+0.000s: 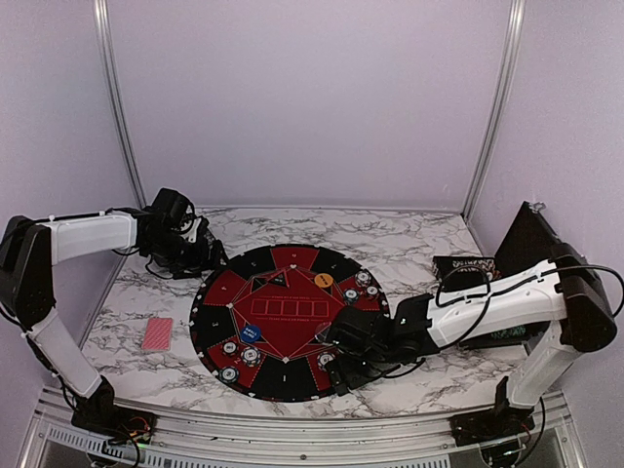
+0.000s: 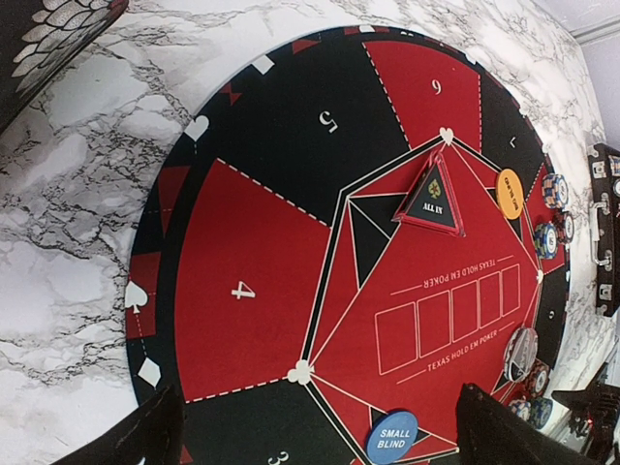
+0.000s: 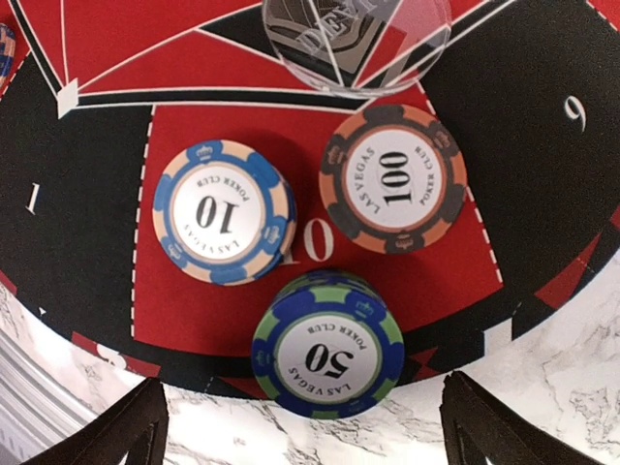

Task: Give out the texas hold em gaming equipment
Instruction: Place the poker chips pile in the dealer area, then pick up the face-down deck piles from the center of the board.

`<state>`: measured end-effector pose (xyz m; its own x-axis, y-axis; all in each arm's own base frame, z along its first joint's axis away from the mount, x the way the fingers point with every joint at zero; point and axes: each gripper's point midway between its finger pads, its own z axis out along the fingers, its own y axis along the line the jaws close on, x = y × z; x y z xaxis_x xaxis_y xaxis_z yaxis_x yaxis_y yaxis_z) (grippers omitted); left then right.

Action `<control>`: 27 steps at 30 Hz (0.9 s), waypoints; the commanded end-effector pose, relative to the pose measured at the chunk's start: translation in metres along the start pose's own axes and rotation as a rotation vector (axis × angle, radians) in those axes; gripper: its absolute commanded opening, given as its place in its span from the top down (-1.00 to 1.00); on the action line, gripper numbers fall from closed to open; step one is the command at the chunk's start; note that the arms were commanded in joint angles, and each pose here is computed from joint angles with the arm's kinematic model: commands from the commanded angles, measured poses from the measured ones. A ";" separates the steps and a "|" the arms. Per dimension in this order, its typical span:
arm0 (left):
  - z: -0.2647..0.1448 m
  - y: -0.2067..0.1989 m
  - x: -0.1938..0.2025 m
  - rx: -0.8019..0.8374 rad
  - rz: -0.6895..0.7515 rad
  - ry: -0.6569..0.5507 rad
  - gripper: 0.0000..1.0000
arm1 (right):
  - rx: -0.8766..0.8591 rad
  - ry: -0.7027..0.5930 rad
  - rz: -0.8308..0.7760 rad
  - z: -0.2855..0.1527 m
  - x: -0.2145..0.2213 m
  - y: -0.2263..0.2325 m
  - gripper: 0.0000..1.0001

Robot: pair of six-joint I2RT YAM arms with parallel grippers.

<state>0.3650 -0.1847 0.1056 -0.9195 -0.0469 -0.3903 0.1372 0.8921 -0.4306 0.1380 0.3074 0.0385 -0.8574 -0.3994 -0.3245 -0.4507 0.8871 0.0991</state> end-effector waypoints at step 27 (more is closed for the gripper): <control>-0.052 0.037 0.013 -0.252 -0.082 -0.091 -0.98 | -0.187 -0.614 0.078 -0.119 -0.176 -0.066 -0.97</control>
<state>0.3616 -0.1535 0.1296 -0.8797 -0.1241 -0.4590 0.0367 0.9448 -0.3257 0.2568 0.2785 0.1680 -0.7091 -0.1261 -0.6938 -0.4148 0.8702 0.2658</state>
